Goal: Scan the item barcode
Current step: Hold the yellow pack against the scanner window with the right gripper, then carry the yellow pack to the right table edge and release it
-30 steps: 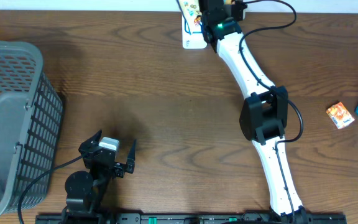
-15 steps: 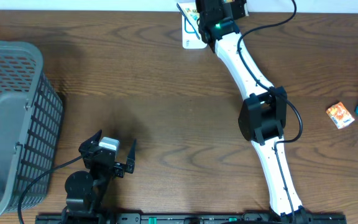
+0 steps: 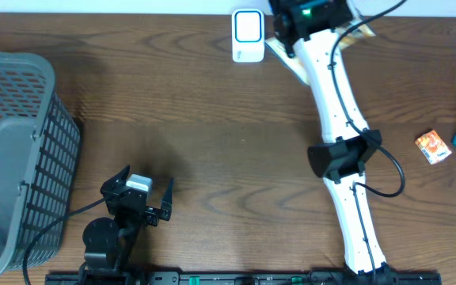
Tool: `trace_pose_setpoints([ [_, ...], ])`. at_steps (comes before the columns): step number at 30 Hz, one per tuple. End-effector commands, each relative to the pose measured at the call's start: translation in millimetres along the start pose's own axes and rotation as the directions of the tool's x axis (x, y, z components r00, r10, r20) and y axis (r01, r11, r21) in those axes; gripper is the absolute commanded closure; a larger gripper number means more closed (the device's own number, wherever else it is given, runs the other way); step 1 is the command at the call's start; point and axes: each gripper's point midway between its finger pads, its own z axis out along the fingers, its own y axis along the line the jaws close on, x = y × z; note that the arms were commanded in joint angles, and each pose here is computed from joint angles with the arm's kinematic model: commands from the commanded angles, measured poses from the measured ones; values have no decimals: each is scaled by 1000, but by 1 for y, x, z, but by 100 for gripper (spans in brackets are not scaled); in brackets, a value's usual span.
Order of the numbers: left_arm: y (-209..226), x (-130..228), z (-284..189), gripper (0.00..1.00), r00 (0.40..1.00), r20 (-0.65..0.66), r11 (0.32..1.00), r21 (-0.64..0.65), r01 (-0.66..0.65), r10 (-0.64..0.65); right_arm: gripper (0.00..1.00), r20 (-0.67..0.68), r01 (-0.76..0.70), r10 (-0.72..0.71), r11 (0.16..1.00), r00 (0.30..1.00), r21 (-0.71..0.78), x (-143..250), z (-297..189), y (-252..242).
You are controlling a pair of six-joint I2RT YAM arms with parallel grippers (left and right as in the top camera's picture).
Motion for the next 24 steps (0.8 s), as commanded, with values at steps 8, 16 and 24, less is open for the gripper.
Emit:
trace_pose_setpoints([
  [8, -4, 11, 2, 2, 999, -32, 1000, 18, 8, -8, 98, 166, -63, 1, 928, 986, 367, -135, 84, -115],
  [16, -4, 11, 2, 2, 999, -32, 1000, 18, 8, -8, 99, -2, -64, 79, 830, 997, 554, -150, 164, -203],
  [24, -4, 11, 2, 2, 999, -32, 1000, 18, 8, -8, 98, -230, 96, -6, 918, 973, 384, -157, 209, -201],
])
